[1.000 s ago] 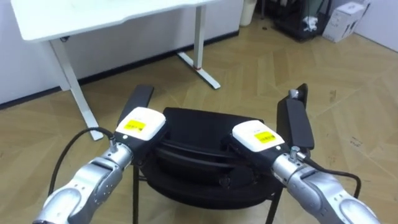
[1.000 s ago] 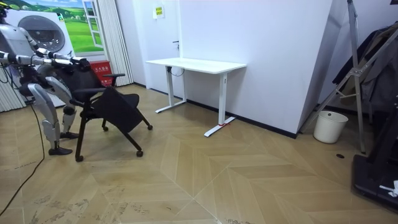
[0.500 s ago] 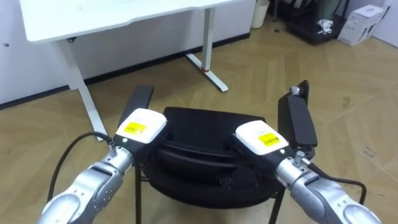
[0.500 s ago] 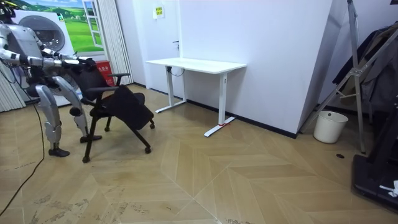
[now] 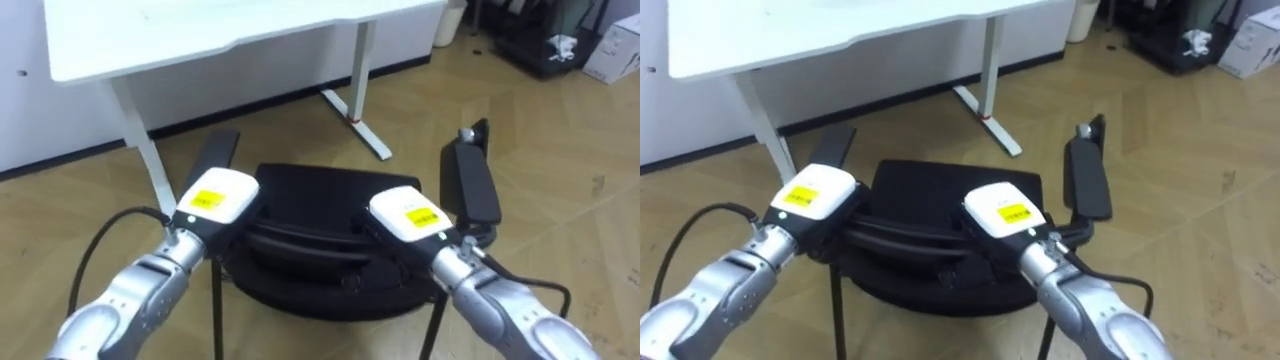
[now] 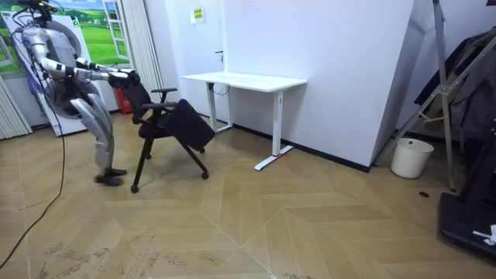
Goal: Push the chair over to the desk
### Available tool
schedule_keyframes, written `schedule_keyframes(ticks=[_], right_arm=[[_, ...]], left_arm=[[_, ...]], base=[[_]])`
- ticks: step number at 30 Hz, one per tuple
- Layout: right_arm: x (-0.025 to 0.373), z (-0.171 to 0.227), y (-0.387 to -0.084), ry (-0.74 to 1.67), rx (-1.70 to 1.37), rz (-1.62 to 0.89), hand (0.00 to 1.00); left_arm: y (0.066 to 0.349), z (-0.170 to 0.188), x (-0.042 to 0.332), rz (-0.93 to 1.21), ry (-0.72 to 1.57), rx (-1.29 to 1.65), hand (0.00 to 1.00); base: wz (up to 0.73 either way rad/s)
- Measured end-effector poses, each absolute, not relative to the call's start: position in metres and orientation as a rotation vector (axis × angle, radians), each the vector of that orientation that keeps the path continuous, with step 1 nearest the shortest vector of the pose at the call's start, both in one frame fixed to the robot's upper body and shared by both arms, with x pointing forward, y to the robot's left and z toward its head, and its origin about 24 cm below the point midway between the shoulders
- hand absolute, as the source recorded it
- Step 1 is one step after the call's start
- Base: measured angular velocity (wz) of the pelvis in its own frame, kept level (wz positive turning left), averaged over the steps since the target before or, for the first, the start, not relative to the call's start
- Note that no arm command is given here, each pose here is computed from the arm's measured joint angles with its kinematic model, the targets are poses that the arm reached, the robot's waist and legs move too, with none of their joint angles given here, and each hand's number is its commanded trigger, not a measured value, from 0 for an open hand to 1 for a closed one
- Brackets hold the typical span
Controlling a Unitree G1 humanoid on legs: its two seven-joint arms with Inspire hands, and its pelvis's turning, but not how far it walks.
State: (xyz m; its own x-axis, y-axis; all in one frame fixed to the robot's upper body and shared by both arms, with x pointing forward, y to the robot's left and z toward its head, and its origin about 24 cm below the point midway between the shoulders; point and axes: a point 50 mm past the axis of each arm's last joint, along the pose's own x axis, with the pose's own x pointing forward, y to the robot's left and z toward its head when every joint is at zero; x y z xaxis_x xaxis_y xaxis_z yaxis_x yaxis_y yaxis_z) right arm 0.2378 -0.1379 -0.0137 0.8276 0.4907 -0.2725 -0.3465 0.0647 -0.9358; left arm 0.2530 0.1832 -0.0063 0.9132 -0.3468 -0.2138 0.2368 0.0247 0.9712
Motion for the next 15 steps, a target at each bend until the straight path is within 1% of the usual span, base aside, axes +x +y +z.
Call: schedule_keyframes(ticks=[4,9,15], right_arm=[[0.236,-0.017,-0.139,-0.123,-1.364,0.654,1.00],[0.248,-0.005,-0.140,-0.152,-1.394,0.643,1.00],[0.258,0.000,-0.138,-0.142,-1.402,0.655,1.00]], left_arm=[[0.183,-0.012,0.249,-0.463,-0.063,1.461,1.00],[0.180,-0.008,0.255,-0.428,-0.068,1.438,1.00],[0.181,-0.002,0.259,-0.407,-0.082,1.447,1.00]], base=[[0.85],[0.50],[0.20]])
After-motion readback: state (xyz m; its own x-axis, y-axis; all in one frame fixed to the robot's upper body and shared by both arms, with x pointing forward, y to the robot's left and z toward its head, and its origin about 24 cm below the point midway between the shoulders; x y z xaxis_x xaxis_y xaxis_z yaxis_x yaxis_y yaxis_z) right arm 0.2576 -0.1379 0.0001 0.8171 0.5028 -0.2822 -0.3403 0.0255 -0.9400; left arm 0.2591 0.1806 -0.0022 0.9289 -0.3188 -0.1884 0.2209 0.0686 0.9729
